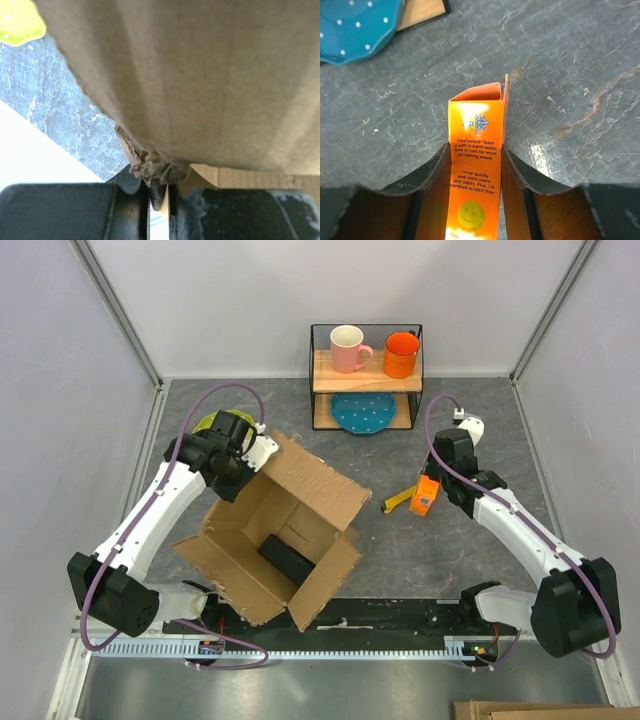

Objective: Unpack the express box
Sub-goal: Place the product at the center of the board.

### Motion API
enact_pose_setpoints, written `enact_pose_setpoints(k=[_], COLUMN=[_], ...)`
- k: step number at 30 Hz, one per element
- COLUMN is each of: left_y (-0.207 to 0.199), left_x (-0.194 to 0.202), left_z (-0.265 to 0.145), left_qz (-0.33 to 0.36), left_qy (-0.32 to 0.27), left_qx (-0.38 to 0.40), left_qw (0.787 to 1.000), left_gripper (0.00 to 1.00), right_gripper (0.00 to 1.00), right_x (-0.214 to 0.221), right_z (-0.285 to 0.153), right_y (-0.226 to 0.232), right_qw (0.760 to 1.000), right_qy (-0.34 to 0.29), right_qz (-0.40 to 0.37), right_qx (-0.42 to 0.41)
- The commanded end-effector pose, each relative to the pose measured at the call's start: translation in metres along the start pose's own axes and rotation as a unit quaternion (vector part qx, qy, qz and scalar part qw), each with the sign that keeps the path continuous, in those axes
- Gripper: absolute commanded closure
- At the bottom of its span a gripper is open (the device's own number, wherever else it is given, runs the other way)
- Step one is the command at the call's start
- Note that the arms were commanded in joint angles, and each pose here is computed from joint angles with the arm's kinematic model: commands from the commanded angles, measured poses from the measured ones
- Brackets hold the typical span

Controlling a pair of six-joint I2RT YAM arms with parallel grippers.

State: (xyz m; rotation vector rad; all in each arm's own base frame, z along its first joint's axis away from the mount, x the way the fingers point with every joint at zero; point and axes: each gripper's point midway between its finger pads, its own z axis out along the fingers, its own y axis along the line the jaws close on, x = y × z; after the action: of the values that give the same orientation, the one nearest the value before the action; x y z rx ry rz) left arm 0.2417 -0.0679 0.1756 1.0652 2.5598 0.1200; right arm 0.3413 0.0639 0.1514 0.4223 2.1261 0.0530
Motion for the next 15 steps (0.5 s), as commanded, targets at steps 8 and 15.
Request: enact_pose_setpoints(k=[8, 15], left_y=[-0.01, -0.013], left_x=[0.034, 0.032], left_z=[0.004, 0.007], left_qz=[0.05, 0.045], left_qy=[0.08, 0.079], left_qx=[0.034, 0.037], left_qw=[0.995, 0.995], left_gripper=[0.98, 0.98], right_gripper=[0.05, 0.02], right_x=[0.006, -0.039], right_z=[0.014, -0.018], right_y=[-0.012, 0.004], right_qw=[0.998, 0.999], right_qy=[0.028, -0.014], right_qz=[-0.049, -0.046], right_qx=[0.04, 0.001])
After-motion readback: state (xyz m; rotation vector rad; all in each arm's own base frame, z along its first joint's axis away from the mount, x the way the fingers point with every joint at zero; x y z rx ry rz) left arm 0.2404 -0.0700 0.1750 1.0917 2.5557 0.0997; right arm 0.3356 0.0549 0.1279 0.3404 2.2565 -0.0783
